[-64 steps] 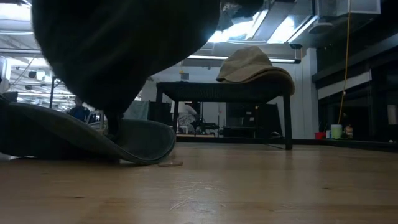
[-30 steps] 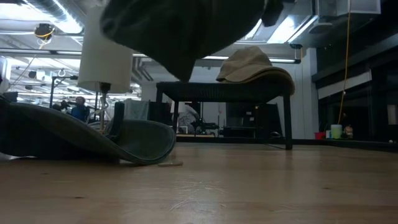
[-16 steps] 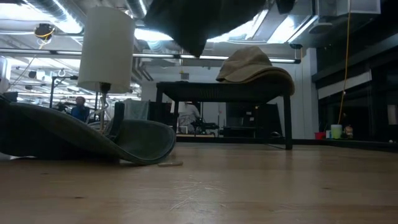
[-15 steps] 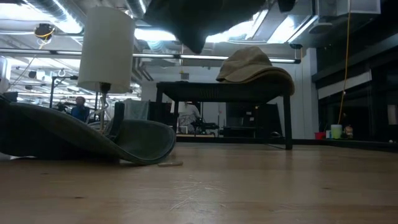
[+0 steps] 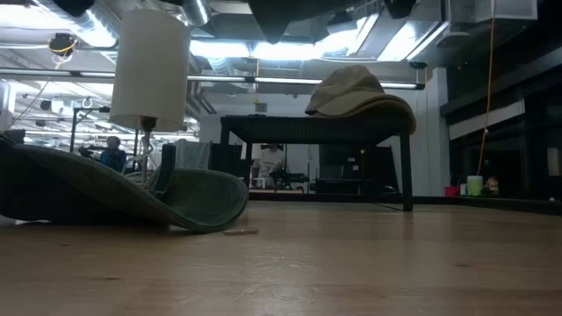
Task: Pick & Place hat
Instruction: Put the top black cap on the shelf
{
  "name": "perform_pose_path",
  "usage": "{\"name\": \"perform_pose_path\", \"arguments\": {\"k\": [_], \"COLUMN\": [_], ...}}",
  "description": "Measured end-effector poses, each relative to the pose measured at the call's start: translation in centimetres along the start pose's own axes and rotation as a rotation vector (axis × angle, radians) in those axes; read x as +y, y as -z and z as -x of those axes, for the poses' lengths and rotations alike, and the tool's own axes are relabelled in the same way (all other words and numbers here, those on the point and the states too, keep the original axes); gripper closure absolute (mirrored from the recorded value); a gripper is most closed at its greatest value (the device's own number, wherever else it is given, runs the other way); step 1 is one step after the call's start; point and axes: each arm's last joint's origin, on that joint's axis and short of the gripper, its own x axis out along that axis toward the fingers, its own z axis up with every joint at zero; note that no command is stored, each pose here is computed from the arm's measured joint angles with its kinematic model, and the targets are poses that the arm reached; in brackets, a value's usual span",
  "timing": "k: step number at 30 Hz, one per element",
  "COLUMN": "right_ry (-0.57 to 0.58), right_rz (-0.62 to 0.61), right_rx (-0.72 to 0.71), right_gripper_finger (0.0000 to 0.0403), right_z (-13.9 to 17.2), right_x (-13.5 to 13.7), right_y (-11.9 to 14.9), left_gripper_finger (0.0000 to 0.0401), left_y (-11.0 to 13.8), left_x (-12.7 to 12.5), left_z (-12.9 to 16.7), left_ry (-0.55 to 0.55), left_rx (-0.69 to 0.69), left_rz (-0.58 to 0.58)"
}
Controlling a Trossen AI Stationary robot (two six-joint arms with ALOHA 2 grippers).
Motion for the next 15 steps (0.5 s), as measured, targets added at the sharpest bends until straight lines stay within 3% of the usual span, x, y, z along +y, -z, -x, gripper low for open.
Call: {"name": "perform_pose_path", "arguments": {"k": [7, 11, 15], "right_ry": [-0.048, -0.06, -0.059], "right_rz": [-0.072, -0.095, -0.096], "right_rx": [0.015, 0.024, 0.027], "right_gripper_finger": [0.0389, 0.0389, 0.0389], "right_z": [-0.2, -0.2, -0.1], "right_x": [-0.1, 0.0, -0.1], "right_y": [-0.1, -0.1, -0.1], "left_gripper_finger": [0.0285, 0.0288, 0.0296], "left_y": [-1.9, -3.1, -4.0], "left_x": [-1.6, -1.9, -1.4], "left_z": [-1.7, -2.1, -1.7], "left_ry": [0.02, -0.108, -0.233], "left_rx": [0.037, 0.149, 0.227], "left_rz": [-0.247, -0.323, -0.316]}}
